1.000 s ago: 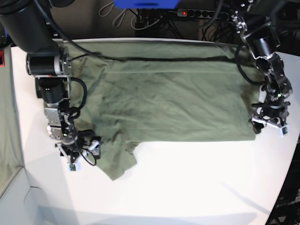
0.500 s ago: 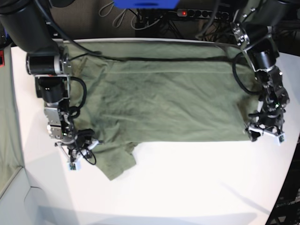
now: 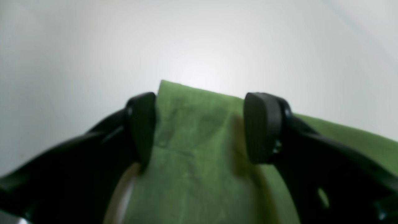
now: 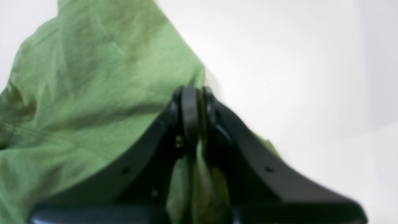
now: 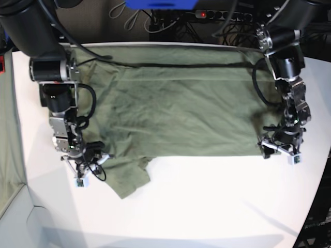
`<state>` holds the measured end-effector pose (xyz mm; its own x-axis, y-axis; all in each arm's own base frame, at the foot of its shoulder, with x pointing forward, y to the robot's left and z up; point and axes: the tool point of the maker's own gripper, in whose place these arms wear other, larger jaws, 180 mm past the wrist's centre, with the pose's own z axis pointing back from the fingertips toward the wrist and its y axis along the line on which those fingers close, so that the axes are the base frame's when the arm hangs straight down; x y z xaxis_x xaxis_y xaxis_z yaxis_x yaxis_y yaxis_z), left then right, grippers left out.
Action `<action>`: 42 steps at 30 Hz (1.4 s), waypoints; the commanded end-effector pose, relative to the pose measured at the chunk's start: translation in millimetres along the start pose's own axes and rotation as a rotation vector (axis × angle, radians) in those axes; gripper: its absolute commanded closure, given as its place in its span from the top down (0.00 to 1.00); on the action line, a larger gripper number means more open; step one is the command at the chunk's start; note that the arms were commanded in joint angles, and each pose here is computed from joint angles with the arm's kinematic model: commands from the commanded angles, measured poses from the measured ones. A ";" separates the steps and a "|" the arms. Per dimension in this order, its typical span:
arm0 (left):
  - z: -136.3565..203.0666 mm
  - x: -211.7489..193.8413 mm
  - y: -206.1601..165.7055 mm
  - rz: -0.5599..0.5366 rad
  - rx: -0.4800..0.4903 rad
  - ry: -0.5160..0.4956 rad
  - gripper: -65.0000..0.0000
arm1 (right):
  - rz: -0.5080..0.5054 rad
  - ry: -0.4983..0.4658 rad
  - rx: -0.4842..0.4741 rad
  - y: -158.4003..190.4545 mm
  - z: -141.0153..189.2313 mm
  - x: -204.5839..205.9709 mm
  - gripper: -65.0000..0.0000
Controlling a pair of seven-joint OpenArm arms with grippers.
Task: Layout the t-shirt on the table in an organized manner, then fold the t-shirt properly
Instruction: 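Grasp the hem edge with both grippers, then fold the hem edge over toward the collar with both grippers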
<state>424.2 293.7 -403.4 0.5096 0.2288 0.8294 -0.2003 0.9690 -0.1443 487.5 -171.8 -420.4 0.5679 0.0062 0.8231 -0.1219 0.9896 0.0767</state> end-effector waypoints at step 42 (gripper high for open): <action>75.4 78.9 -33.5 -0.142 -0.043 -0.331 0.00 | 0.052 -0.286 -0.065 -9.8 89.7 73.1 0.00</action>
<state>397.8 271.7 -319.4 0.3104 0.0690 0.9481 -0.1189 0.9923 -0.0333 446.9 -189.6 -334.3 0.3743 0.0215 0.9271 -0.0884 0.9960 0.0126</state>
